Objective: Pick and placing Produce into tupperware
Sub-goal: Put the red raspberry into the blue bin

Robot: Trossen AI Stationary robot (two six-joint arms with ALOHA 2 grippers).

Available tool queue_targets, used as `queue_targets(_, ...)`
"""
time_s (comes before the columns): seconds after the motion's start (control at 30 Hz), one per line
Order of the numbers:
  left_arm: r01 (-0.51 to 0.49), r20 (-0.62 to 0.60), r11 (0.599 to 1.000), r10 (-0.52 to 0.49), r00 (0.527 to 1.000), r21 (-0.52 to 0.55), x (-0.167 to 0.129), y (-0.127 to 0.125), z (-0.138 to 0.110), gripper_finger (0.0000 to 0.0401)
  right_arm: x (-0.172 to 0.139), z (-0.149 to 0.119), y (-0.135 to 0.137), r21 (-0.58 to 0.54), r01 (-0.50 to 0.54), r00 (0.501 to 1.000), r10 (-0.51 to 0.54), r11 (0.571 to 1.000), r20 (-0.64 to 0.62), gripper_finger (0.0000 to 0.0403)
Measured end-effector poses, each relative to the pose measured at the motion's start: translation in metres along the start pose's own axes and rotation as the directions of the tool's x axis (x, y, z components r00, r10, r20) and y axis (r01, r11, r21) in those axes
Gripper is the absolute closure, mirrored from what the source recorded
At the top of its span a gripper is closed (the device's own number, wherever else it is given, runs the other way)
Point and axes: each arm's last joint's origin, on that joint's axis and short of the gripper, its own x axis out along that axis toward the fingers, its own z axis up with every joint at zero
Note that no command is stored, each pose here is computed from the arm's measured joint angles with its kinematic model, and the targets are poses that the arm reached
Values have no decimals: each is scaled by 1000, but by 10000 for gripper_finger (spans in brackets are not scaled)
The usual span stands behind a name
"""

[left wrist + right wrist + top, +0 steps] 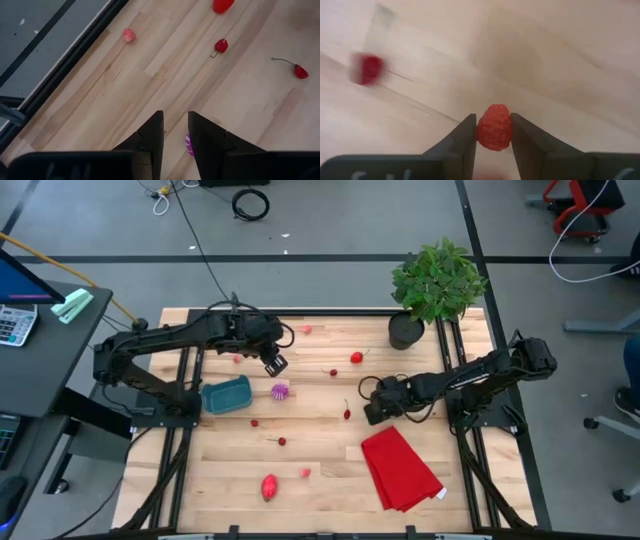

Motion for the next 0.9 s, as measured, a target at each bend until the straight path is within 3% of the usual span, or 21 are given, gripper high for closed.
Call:
queue_targets(0.1, 5, 38, 1000, -5, 999, -6, -21, 12, -3, 323, -7, 14, 28, -31, -259, 959, 261, 965, 107, 293)
queue_targets(0.2, 5, 78, 999, -2, 997, -39, -51, 27, 0, 334, -20, 33, 51, -103, -469, 850, 480, 877, 215, 291)
queue_targets(0.3, 11, 137, 997, -1, 991, -75, -87, 42, 2, 343, -44, 60, 72, -211, -565, 713, 601, 798, 361, 285)
queue_targets(0.43, 27, 267, 997, -8, 964, -69, -136, 61, 6, 352, -85, 95, 97, -370, -540, 614, 654, 756, 441, 283)
queue_targets(0.6, 56, 437, 994, -9, 899, -95, -189, 79, 8, 358, -138, 128, 146, -588, -459, 505, 740, 666, 444, 283)
queue_targets(0.73, 84, 541, 988, -2, 841, -127, -223, 89, 7, 358, -149, 146, 193, -687, -390, 498, 768, 614, 403, 283)
queue_targets(0.9, 100, 621, 983, 17, 784, -153, -251, 99, 3, 362, -126, 160, 242, -740, -355, 557, 765, 571, 323, 282)
